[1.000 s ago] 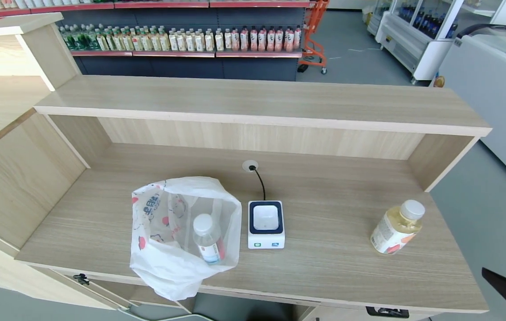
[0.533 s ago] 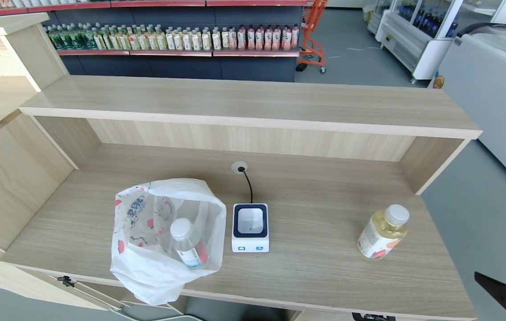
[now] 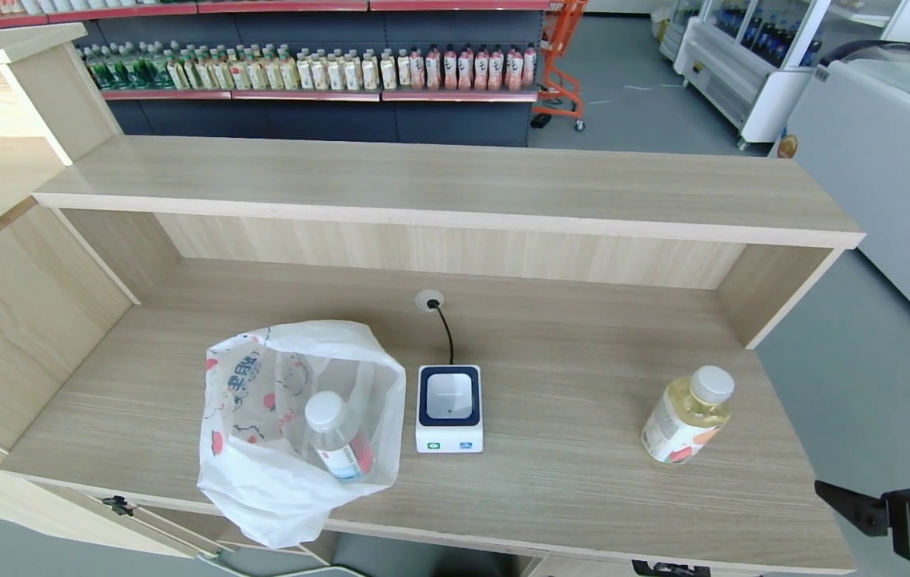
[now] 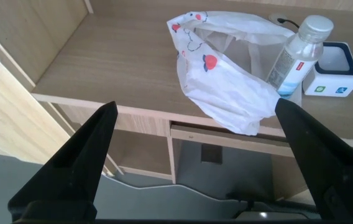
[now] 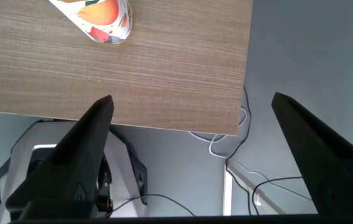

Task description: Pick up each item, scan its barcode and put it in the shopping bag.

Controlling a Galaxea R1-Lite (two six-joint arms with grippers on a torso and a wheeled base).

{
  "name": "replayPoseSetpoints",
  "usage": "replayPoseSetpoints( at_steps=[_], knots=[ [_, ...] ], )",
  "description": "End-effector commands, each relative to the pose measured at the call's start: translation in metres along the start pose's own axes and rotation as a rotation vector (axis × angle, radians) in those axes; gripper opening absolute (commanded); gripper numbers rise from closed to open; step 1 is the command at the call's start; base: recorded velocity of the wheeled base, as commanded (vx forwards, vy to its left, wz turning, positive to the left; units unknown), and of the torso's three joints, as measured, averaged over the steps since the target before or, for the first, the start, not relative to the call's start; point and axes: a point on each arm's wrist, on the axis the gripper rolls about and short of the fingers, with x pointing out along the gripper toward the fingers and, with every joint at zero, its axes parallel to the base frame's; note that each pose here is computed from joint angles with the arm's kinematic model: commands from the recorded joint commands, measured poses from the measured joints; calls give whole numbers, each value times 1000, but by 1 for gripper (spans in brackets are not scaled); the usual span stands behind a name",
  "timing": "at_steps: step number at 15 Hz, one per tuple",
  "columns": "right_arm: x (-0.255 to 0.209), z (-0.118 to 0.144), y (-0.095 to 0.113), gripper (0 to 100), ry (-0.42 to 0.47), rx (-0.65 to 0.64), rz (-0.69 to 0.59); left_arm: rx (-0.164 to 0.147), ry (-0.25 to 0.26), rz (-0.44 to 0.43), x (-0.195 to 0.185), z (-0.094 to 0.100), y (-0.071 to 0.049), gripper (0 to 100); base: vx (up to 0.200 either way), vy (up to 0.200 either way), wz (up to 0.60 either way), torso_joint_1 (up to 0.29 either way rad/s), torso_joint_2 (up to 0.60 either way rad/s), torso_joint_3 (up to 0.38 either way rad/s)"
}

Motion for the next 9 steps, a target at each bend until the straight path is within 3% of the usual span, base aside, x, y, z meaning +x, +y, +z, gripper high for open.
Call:
replayPoseSetpoints(
  at_steps=[1, 9],
  knots=[
    [17, -6, 2, 100, 48, -17, 18, 0, -1, 0, 0, 0, 0, 100, 0, 0, 0, 0, 0, 0],
    [46, 0, 22, 100, 14, -113, 121, 0, -1, 0, 0, 0, 0, 100, 0, 0, 0, 0, 0, 0]
  ],
)
